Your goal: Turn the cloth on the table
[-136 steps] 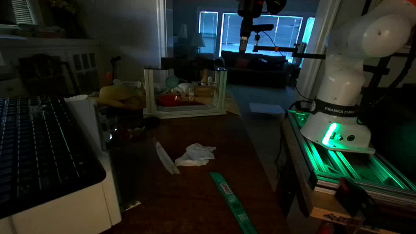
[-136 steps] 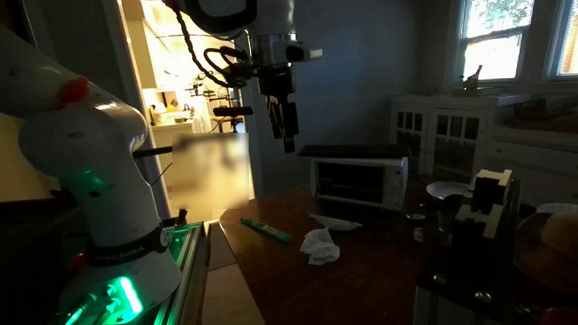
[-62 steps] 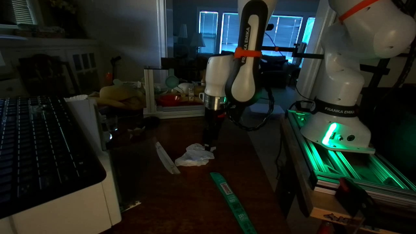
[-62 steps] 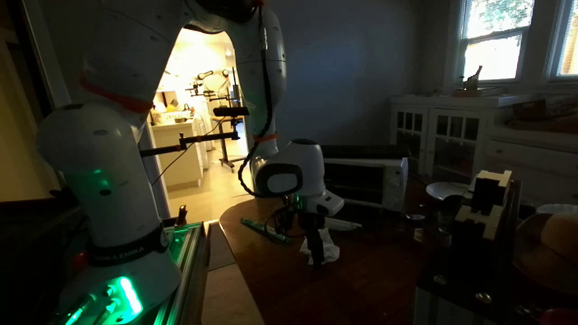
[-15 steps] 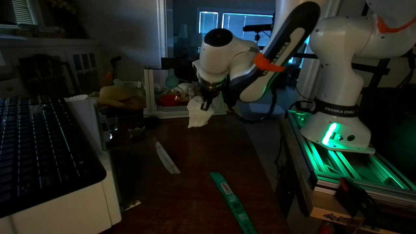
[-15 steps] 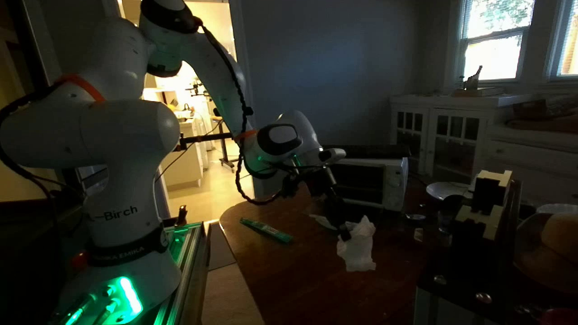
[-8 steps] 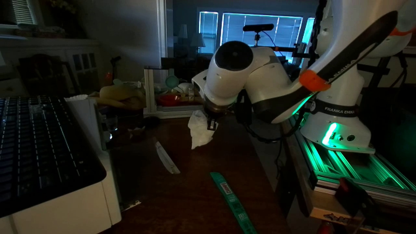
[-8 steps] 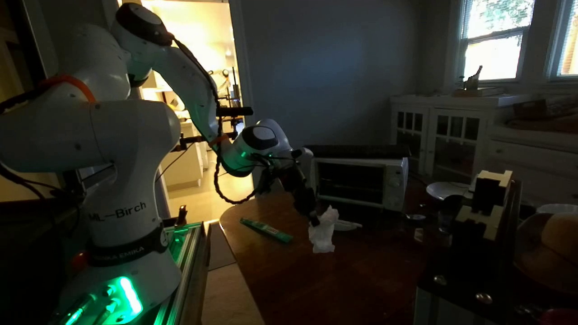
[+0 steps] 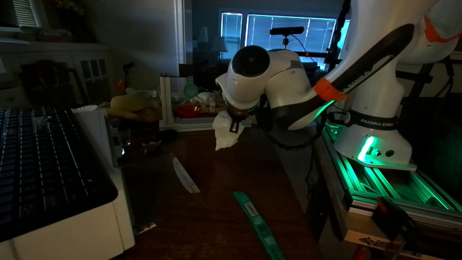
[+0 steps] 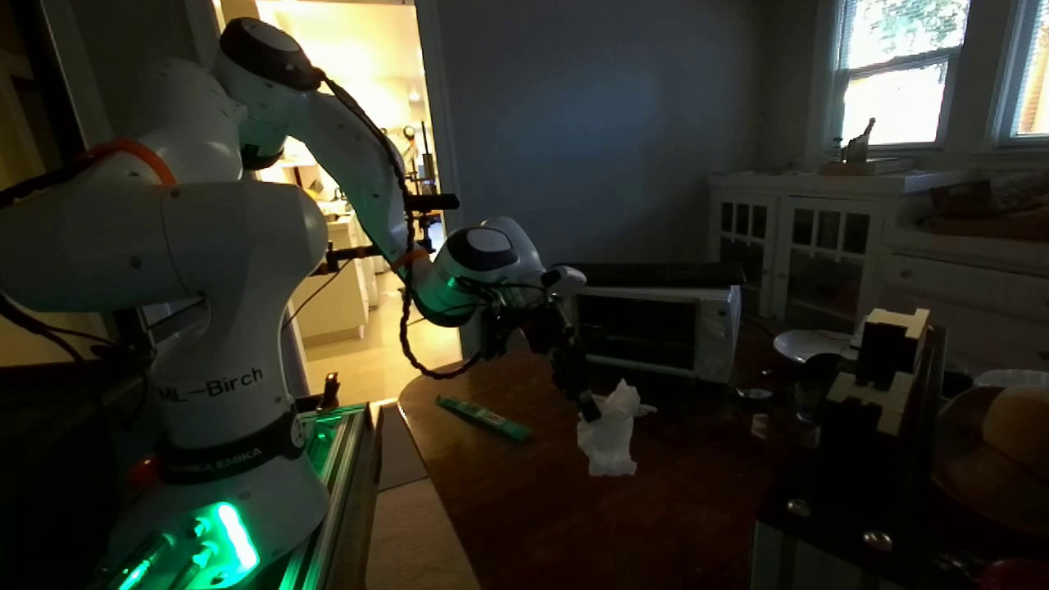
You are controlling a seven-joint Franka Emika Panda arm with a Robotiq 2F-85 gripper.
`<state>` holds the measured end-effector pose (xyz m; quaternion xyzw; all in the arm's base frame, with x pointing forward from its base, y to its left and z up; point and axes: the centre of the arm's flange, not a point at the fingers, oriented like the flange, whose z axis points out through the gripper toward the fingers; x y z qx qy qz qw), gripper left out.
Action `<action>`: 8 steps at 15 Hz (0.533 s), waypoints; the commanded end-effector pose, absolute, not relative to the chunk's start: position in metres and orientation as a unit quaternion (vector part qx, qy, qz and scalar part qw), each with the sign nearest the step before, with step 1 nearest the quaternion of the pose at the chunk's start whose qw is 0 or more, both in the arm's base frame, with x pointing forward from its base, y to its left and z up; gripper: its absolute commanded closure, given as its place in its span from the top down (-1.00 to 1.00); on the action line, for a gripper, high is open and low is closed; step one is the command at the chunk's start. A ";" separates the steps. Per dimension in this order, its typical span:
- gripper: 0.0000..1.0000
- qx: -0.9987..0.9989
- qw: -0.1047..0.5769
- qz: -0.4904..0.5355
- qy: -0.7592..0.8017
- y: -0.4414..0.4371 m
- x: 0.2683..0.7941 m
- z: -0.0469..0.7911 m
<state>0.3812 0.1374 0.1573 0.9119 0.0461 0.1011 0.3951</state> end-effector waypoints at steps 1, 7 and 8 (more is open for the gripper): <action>-0.99 0.899 0.428 0.097 0.019 0.098 0.392 0.151; -0.99 0.892 0.438 0.113 0.015 0.062 0.407 0.116; -0.99 0.887 0.446 0.115 0.017 0.056 0.409 0.108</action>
